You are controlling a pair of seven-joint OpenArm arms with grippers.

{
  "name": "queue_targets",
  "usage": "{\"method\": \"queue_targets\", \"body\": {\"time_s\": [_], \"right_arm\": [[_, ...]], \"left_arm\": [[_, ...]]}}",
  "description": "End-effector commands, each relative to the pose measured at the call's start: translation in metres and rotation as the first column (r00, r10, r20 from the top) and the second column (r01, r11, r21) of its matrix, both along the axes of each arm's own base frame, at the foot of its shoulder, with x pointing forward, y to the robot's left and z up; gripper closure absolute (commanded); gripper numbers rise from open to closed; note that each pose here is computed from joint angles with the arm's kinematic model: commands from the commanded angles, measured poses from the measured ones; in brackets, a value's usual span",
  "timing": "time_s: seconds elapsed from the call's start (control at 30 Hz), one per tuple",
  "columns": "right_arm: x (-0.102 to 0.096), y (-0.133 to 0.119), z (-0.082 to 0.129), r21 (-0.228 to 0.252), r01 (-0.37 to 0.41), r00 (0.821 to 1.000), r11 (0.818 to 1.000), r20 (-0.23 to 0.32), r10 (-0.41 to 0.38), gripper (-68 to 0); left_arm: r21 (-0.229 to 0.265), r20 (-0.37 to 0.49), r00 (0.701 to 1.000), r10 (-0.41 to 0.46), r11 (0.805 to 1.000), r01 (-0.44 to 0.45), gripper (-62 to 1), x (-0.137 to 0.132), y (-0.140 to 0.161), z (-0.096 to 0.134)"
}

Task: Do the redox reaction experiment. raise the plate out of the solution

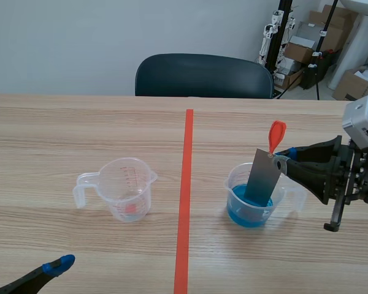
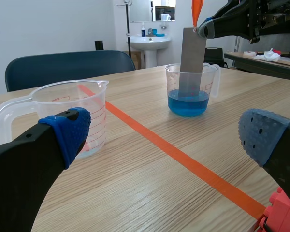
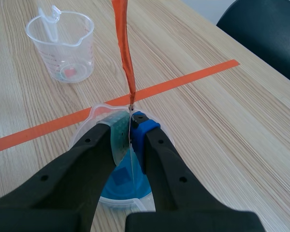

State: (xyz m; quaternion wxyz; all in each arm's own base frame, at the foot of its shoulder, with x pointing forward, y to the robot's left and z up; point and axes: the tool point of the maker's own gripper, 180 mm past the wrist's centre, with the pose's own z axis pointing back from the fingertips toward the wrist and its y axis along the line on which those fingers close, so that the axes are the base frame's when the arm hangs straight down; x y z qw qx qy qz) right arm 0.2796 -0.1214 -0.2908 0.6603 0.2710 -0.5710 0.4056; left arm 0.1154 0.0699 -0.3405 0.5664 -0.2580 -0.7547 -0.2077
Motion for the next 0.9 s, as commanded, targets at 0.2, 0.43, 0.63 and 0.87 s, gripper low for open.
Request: {"method": "queue_targets", "body": {"time_s": [0.2,0.43,0.63,0.87], "right_arm": [[0.006,-0.002,0.008,0.011,0.010,1.000,1.000,0.021,-0.010,-0.6],[0.006,-0.001,0.009,0.019,0.009,1.000,1.000,0.026,-0.010,-0.6],[0.006,0.000,0.016,0.049,0.004,0.999,0.999,0.045,-0.007,-0.6],[0.006,-0.002,0.020,0.063,0.001,0.998,0.998,0.058,-0.005,-0.6]], "left_arm": [[-0.014,0.024,1.000,-0.001,1.000,0.001,-62.3,0.001,-0.001,0.006],[-0.014,0.024,1.000,-0.001,1.000,0.001,-62.3,0.001,-0.001,0.006],[-0.014,0.024,1.000,-0.001,1.000,0.001,-62.3,0.001,-0.001,0.006],[-0.015,0.024,1.000,0.000,1.000,0.001,-62.3,0.001,-0.001,0.006]]}}
